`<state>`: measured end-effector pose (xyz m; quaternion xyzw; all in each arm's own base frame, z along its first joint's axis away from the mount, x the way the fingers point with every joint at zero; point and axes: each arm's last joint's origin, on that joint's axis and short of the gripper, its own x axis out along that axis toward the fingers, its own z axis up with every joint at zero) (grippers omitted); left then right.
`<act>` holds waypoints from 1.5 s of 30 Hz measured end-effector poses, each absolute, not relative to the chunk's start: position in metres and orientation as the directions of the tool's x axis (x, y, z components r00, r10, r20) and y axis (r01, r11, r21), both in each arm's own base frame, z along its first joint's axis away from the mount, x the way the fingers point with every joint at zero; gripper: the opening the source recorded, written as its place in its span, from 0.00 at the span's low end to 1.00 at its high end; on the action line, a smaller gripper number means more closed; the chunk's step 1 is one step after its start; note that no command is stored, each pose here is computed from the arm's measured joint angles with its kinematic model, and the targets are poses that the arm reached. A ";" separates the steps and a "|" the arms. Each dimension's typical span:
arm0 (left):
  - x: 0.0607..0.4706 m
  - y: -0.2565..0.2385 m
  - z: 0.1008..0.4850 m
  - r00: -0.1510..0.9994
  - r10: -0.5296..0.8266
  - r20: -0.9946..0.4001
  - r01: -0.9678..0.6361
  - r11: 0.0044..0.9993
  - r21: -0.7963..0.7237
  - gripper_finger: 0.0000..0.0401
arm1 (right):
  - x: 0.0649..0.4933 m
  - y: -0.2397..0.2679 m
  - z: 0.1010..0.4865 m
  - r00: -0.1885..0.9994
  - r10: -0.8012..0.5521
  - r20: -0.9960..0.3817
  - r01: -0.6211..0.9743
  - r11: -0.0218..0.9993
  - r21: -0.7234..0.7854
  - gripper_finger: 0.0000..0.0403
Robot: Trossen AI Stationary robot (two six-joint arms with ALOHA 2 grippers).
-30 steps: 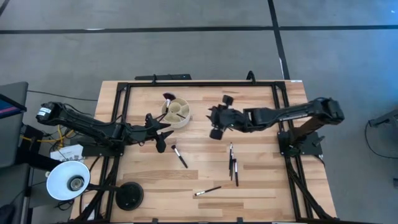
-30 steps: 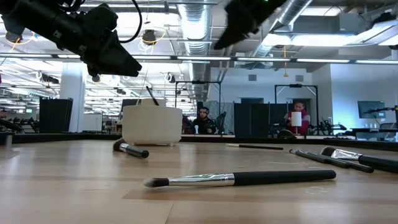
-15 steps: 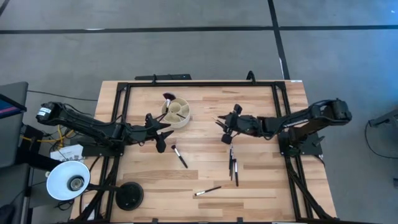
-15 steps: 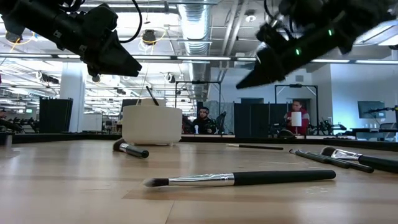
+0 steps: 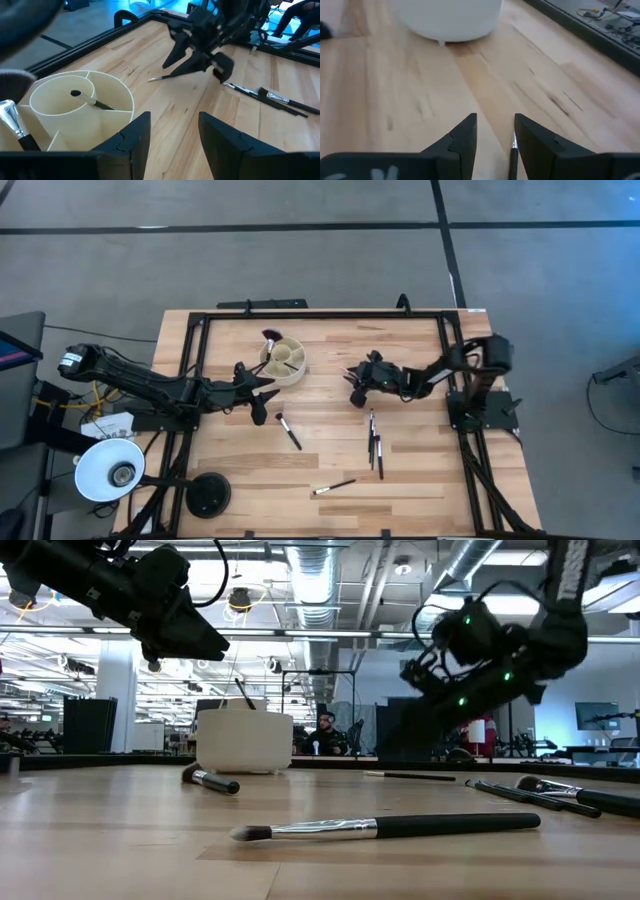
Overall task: Sort items
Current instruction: Put the black eyeshadow brush in the white organizer
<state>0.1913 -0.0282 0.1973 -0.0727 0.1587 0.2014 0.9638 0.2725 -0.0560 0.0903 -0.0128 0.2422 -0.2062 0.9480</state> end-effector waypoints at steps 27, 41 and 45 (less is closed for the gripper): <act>0.191 -0.028 0.197 0.869 0.366 -0.334 -0.412 0.908 -0.077 0.41 | 0.273 -0.070 0.064 0.785 -0.403 -0.470 0.443 0.896 -0.029 0.04; 0.206 -0.043 0.206 0.966 0.147 -0.212 -0.174 0.978 -0.117 0.41 | 0.294 -0.052 0.148 0.985 0.056 0.162 -0.115 0.917 0.382 0.02; 0.215 -0.046 0.205 0.979 0.144 -0.142 -0.154 0.986 -0.065 0.41 | 0.312 -0.034 0.166 0.956 0.155 0.249 -0.244 0.893 0.378 0.03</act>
